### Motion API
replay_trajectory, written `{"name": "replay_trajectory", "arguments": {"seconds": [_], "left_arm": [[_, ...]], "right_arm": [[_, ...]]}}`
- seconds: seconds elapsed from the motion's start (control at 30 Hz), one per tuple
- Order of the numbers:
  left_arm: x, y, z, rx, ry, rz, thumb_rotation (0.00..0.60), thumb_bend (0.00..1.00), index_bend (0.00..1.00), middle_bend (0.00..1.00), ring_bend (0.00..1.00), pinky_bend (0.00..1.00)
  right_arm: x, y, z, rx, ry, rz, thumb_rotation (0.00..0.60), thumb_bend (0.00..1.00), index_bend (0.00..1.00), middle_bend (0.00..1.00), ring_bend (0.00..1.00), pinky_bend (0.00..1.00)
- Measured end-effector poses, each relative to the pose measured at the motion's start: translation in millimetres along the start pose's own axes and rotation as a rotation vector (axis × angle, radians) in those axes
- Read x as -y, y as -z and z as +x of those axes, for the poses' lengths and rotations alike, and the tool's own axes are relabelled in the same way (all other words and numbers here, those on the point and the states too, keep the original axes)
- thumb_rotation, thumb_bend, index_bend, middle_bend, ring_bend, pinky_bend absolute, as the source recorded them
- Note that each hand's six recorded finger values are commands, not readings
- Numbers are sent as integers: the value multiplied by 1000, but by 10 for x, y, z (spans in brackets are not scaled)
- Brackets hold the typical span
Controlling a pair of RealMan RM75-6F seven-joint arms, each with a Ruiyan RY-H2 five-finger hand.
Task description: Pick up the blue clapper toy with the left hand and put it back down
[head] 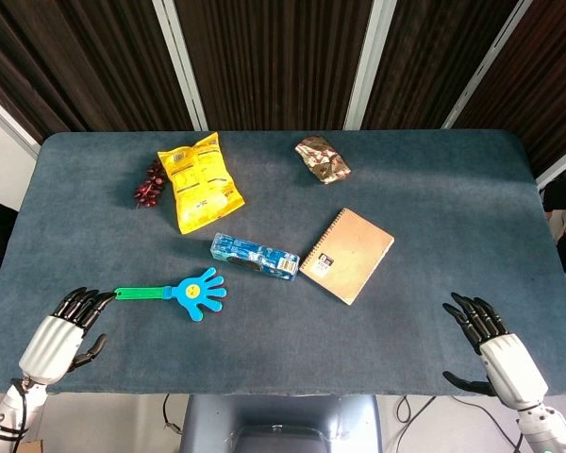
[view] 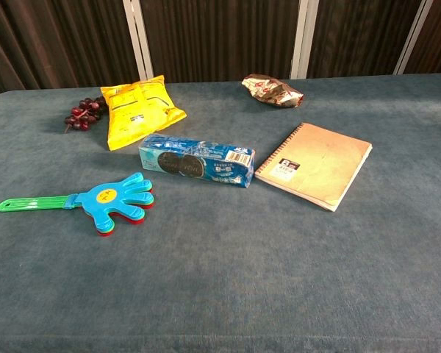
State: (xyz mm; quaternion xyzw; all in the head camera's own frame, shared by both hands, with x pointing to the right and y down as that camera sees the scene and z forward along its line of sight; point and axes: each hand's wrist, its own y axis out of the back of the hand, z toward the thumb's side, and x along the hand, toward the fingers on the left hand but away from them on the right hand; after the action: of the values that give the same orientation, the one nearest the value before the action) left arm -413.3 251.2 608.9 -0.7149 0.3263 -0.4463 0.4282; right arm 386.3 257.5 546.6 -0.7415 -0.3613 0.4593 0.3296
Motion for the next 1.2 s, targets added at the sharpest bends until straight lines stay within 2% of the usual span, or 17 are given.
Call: {"name": "replay_trajectory", "arguments": {"seconds": [0.2,0.37,0.47,0.6,0.77,0.87,1.2], "left_arm": [[30,-25,11,10,7,-12,600,422,88,114,23,99],[48,-46,18,18,9,-13,600,422,79,46,0,46],[106,-135,53,50,21,-52,600,421,80,27,0,32],[287,-239,180,95,86,-120,600,420,79,0,0,7],[572,-307,474,121,196,-130,600,421,120,0,0,0],[698,-271,665,104,239,-130,600,422,159,0,0,0],[827,31,989,0,276,-191,600,412,238,0,0,0]], "right_arm": [[-15,1,20,2,3,4,600,210,0,0,0,0],[-26,0,26,1,4,4,600,210,0,0,0,0],[-31,7,26,4,3,-4,600,210,0,0,0,0],[5,17,8,9,-11,-4,600,210,0,0,0,0],[53,15,-9,12,-25,-1,600,210,0,0,0,0],[70,22,-19,16,-29,2,600,210,0,0,0,0],[128,49,-46,31,-42,15,600,210,0,0,0,0]]}}
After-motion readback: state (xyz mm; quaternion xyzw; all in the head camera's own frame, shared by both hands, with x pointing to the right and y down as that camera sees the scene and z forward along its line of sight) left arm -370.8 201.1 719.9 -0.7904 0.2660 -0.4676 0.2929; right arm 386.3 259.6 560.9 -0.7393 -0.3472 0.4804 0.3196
